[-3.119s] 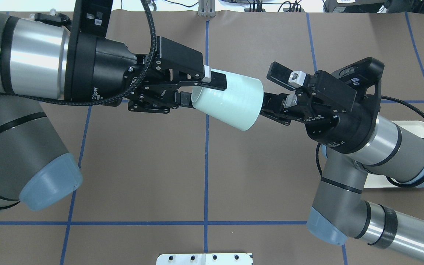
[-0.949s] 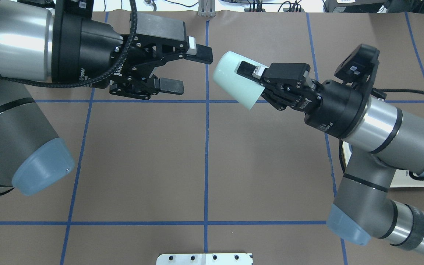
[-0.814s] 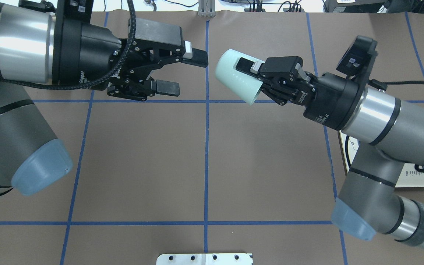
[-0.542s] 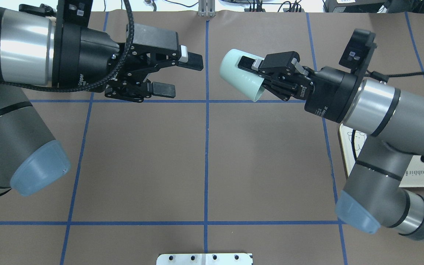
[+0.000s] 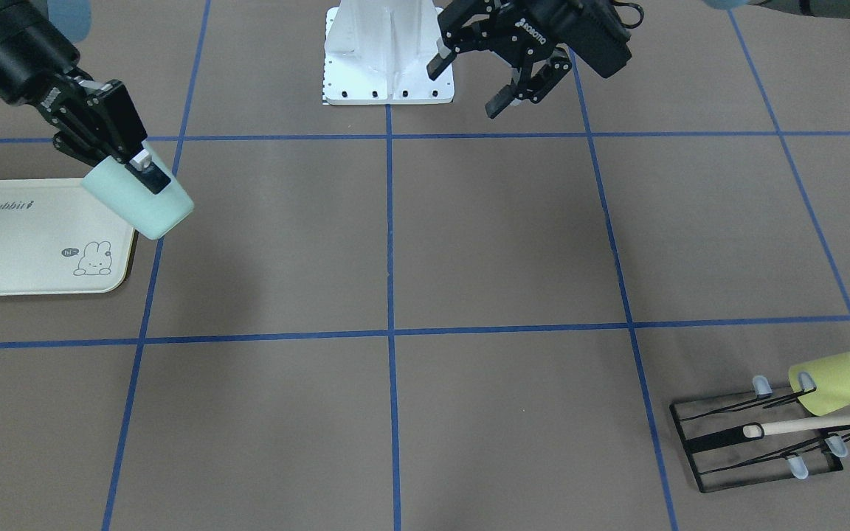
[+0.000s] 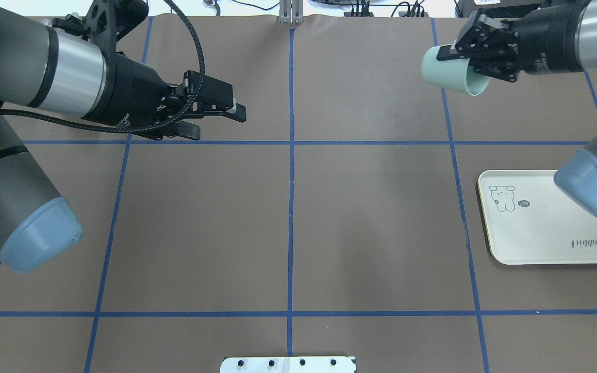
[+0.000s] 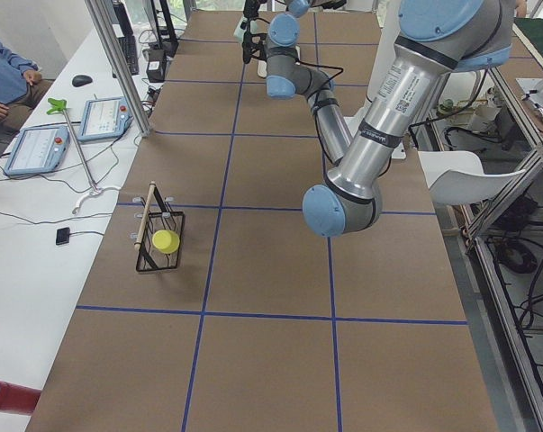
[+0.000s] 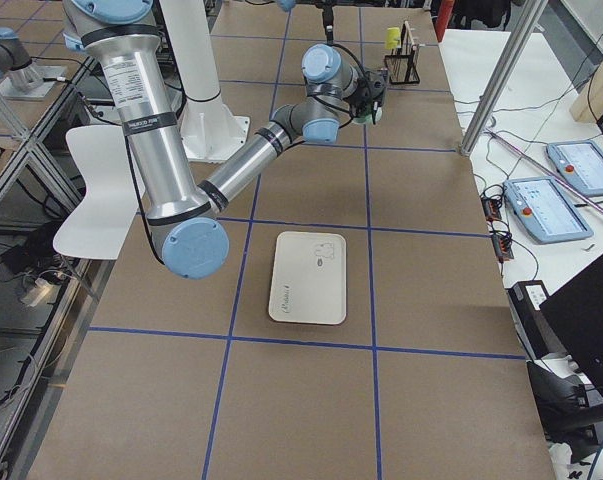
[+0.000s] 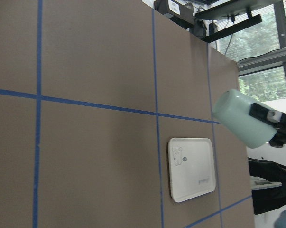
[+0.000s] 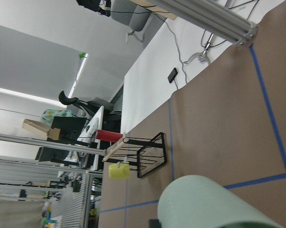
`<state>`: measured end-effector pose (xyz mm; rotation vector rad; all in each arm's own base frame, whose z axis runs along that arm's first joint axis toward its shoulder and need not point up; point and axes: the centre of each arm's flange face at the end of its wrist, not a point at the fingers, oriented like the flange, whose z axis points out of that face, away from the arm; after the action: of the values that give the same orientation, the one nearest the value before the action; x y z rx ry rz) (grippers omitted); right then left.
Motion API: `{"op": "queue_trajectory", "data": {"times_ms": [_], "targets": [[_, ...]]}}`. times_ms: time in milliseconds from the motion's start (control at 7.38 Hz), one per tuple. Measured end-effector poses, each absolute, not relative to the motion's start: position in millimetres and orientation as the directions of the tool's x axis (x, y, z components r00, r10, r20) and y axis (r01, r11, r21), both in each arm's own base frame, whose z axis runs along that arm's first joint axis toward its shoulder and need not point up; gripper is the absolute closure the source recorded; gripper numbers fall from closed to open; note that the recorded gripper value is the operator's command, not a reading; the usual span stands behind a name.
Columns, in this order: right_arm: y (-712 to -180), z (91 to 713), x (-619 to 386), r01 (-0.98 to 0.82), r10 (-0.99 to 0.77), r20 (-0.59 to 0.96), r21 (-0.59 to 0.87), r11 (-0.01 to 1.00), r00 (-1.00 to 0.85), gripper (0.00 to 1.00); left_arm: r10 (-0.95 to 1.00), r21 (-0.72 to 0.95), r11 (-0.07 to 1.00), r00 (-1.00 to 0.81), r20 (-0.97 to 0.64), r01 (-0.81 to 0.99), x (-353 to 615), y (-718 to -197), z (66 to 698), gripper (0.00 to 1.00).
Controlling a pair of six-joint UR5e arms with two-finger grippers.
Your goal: Left arm grabs green cup and hands to right arm on tray
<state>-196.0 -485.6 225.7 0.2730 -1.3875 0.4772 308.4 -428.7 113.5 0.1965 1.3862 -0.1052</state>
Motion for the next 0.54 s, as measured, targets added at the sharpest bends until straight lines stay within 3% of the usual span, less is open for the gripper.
{"op": "queue_trajectory", "data": {"times_ms": [542], "targets": [[-486, 259, -179, -0.397, 0.191, 0.853, 0.02, 0.917, 0.486, 1.0, 0.078, 0.211, 0.966, 0.615, -0.784, 0.147, 294, -469, 176, 0.0]]}}
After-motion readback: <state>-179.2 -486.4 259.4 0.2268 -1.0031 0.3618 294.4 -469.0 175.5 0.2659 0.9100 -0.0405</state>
